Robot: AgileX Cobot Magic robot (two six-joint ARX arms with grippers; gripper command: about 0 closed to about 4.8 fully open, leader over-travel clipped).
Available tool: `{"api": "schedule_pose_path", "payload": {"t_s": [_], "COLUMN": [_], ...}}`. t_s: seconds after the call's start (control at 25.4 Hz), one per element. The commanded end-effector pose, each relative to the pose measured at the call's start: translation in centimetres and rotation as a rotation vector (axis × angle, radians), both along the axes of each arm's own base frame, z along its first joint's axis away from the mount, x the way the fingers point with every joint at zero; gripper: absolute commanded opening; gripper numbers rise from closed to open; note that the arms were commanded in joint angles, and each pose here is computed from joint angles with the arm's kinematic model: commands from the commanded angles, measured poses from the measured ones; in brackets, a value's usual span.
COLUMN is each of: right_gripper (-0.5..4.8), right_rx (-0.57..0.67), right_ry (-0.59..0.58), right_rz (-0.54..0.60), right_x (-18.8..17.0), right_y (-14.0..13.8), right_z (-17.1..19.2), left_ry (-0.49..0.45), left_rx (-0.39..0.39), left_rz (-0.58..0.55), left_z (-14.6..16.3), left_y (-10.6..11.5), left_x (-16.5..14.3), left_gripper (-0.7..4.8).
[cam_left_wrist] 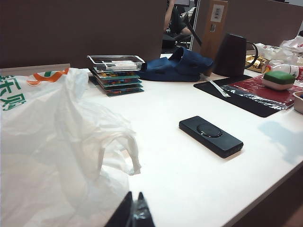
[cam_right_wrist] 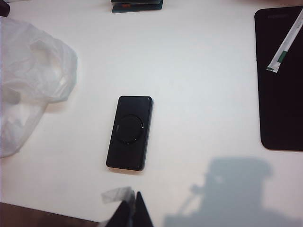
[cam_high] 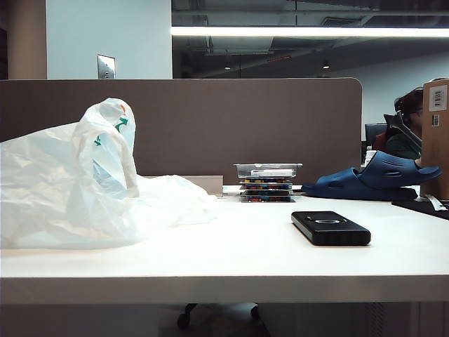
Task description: Put the power bank into the bag.
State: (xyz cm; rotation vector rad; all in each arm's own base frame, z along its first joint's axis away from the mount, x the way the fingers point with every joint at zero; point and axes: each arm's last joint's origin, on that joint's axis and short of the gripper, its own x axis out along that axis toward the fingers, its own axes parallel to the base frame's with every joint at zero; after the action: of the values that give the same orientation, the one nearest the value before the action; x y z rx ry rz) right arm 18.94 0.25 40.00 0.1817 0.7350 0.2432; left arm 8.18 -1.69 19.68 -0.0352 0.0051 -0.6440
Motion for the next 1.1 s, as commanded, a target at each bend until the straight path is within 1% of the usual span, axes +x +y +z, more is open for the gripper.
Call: {"api": "schedule_pose_path", "payload": {"t_s": [0.04, 0.08, 0.16, 0.35, 0.47, 0.79, 0.83, 0.91, 1.03, 1.06, 1.1], "right_gripper": [-0.06, -0.06, -0.06, -0.05, -0.05, -0.05, -0.04, 0.26, 0.72, 1.09, 1.28], "right_rx": [0.000, 0.000, -0.008, -0.049, -0.043, -0.064, -0.078, -0.111, -0.147, -0.169, -0.182], "right_ry": [-0.004, -0.004, 0.015, 0.081, 0.170, 0.286, 0.323, 0.384, 0.442, 0.471, 0.482], "right_rz": [0.057, 0.071, 0.134, 0.129, 0.173, 0.198, 0.198, 0.183, 0.168, 0.157, 0.150], "right_x": [1.0, 1.4, 3.2, 5.8, 8.4, 12.3, 13.2, 14.5, 15.5, 16.1, 16.3], "right_y": [1.0, 1.3, 3.0, 5.5, 8.1, 10.5, 10.9, 11.3, 11.6, 11.7, 11.8], "right_z": [0.9, 1.0, 1.1, 0.2, -1.7, -4.8, -5.9, -7.4, -8.9, -9.9, -10.3], "left_ry": [-0.012, -0.012, -0.006, -0.005, -0.005, -0.005, -0.005, -0.006, -0.006, -0.006, -0.006], "left_rx": [0.001, 0.001, 0.002, 0.002, 0.001, 0.001, 0.001, 0.002, 0.002, 0.002, 0.002], "left_rz": [-0.007, -0.007, -0.006, -0.005, -0.005, -0.001, -0.003, 0.002, 0.001, 0.001, 0.001], "left_z": [0.2, 0.2, 0.2, 0.1, 0.2, 0.2, 0.2, 0.2, 0.2, 0.2, 0.2], "left_y": [0.0, 0.0, 0.0, 0.0, 0.0, 0.0, 0.0, 0.0, 0.0, 0.0, 0.0], "left_x": [-0.1, -0.1, -0.1, -0.1, -0.1, 0.0, -0.1, 0.0, 0.0, 0.0, 0.0], "left_gripper": [-0.06, -0.06, -0.06, -0.06, -0.06, -0.06, -0.06, -0.06, -0.06, -0.06, -0.06]}}
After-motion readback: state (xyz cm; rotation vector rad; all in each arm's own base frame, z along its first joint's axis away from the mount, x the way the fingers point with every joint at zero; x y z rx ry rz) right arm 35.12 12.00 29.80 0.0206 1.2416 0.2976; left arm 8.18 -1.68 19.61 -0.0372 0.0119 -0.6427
